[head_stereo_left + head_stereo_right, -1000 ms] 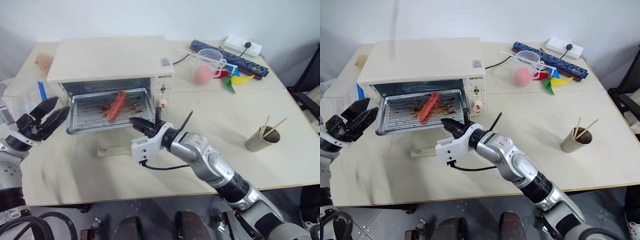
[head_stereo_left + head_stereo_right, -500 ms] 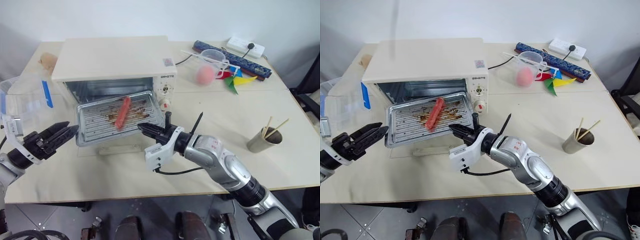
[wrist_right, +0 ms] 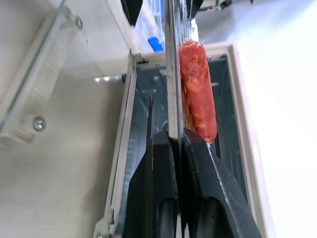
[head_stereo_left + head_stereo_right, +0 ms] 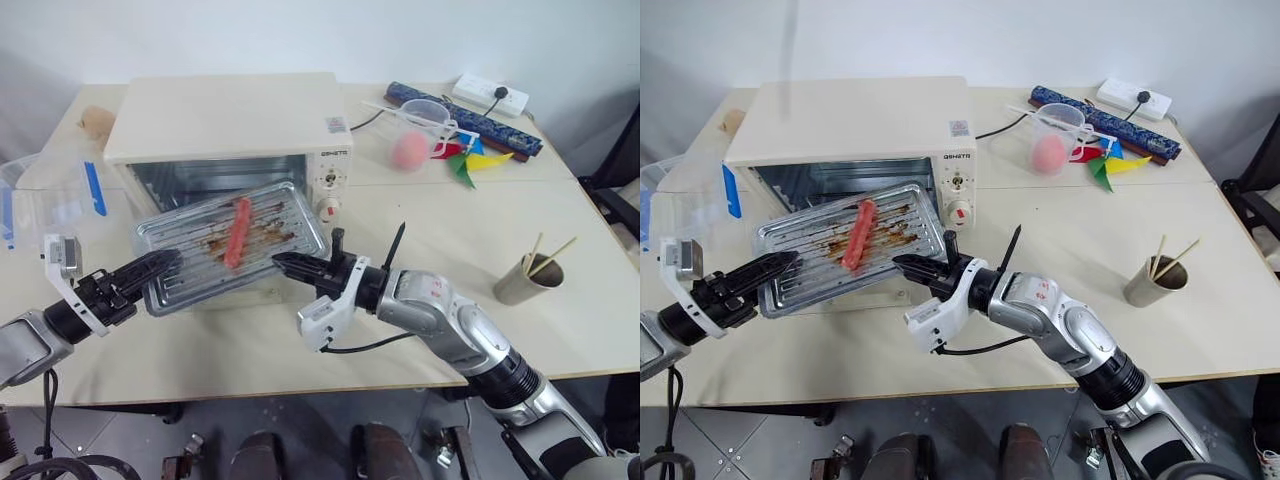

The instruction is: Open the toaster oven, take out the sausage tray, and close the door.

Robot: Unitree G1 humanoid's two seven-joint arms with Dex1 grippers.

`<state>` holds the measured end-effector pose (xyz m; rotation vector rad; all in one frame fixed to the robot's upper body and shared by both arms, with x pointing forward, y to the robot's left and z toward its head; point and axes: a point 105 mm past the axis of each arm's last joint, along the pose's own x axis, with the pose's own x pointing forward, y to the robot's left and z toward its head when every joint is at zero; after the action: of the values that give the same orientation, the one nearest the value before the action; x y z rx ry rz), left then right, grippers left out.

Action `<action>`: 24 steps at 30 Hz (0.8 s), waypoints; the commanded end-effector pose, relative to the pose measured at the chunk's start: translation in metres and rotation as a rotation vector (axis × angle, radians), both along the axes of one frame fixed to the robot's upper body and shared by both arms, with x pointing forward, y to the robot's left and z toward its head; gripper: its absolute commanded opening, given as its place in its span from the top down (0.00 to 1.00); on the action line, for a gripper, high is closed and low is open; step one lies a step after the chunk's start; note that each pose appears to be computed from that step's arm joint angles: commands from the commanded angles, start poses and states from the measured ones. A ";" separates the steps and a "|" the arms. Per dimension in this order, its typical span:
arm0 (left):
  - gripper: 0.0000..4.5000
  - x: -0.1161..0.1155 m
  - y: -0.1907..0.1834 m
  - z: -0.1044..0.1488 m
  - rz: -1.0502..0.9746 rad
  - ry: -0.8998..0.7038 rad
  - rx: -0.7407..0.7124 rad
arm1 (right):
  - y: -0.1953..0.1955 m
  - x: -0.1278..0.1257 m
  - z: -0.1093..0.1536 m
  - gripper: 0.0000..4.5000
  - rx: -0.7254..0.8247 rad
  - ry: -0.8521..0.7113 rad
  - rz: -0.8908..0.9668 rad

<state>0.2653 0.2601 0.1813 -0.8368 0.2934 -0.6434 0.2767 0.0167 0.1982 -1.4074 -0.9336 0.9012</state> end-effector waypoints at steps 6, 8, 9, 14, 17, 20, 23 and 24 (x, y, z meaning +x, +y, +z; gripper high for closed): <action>0.04 -0.005 -0.017 0.000 -0.053 0.028 -0.036 | -0.009 -0.006 0.014 1.00 0.042 0.001 0.060; 0.14 -0.006 -0.020 -0.005 -0.067 0.048 -0.016 | -0.010 -0.004 0.015 1.00 0.036 -0.002 0.062; 0.21 -0.006 -0.022 -0.006 -0.071 0.052 -0.015 | -0.010 -0.004 0.015 1.00 0.032 -0.004 0.065; 0.54 -0.006 -0.022 -0.005 -0.075 0.053 -0.033 | -0.010 -0.005 0.013 1.00 0.016 0.001 0.089; 0.72 -0.007 -0.023 -0.005 -0.077 0.059 -0.043 | -0.011 -0.005 0.012 1.00 0.010 0.006 0.098; 0.91 -0.008 -0.023 -0.006 -0.078 0.063 -0.054 | -0.012 -0.005 0.012 1.00 0.006 0.014 0.105; 1.00 -0.012 -0.027 -0.012 -0.092 0.097 -0.048 | -0.012 -0.005 0.012 1.00 0.019 0.084 0.121; 1.00 -0.013 -0.027 -0.013 -0.093 0.103 -0.050 | -0.012 -0.006 0.012 1.00 0.026 0.111 0.127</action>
<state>0.2555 0.2356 0.1749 -0.9547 0.3571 -0.7236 0.2767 0.0040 0.1825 -1.3621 -0.8747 1.0878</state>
